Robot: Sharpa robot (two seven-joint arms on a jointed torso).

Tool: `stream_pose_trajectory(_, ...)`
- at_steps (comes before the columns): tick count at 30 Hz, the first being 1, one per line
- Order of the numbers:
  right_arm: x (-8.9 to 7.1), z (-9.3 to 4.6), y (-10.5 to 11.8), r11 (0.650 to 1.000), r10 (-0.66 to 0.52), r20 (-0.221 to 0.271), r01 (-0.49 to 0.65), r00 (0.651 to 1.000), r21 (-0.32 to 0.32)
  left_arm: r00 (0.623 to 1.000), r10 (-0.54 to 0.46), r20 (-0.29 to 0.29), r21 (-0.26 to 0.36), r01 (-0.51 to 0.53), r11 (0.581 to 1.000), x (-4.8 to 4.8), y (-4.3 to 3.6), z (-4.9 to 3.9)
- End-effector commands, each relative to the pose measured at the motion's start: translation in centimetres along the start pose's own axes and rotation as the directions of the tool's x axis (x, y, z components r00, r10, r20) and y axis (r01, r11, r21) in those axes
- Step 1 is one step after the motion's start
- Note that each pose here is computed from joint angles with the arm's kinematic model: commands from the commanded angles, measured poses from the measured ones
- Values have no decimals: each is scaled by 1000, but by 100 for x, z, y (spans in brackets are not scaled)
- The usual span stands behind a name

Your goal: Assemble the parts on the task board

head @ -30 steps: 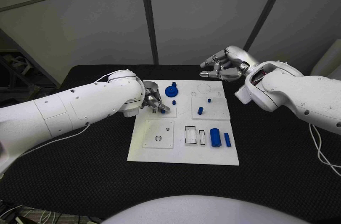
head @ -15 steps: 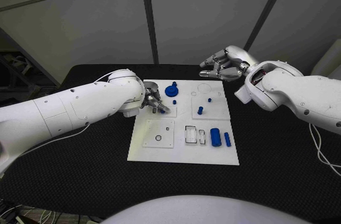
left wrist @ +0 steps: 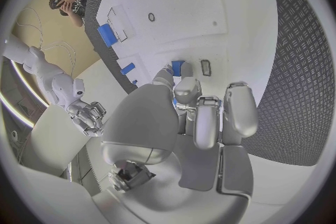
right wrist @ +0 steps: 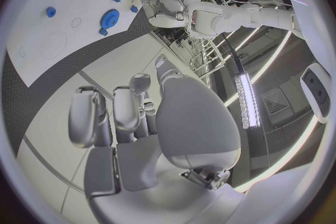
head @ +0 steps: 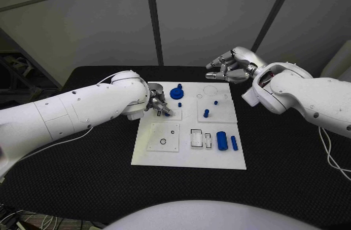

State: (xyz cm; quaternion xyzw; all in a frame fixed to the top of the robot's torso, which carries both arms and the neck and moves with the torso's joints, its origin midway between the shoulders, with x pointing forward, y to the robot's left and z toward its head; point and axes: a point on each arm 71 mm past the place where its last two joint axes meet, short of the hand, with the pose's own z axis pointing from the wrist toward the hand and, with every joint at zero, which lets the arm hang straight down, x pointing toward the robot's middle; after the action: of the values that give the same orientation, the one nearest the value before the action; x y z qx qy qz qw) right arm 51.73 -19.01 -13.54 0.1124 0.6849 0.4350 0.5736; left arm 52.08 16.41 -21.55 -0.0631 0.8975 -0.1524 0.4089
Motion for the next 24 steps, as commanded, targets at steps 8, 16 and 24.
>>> stream_pose_trajectory(8, -21, -3, -3, 1000, -3, 2, 3, 1000, -4, 999, -46, -4, 23, 46, 999, 6, 1, -47)
stream_pose_trajectory(16, -30, -2, -14, 1000, -4, 6, 4, 1000, -2, 998, -59, -19, 30, 60, 998, -68, -7, -122)
stream_pose_trajectory(24, -36, 3, -24, 1000, -5, 9, 5, 1000, 0, 998, -52, -23, 33, 53, 998, -226, -28, -208)
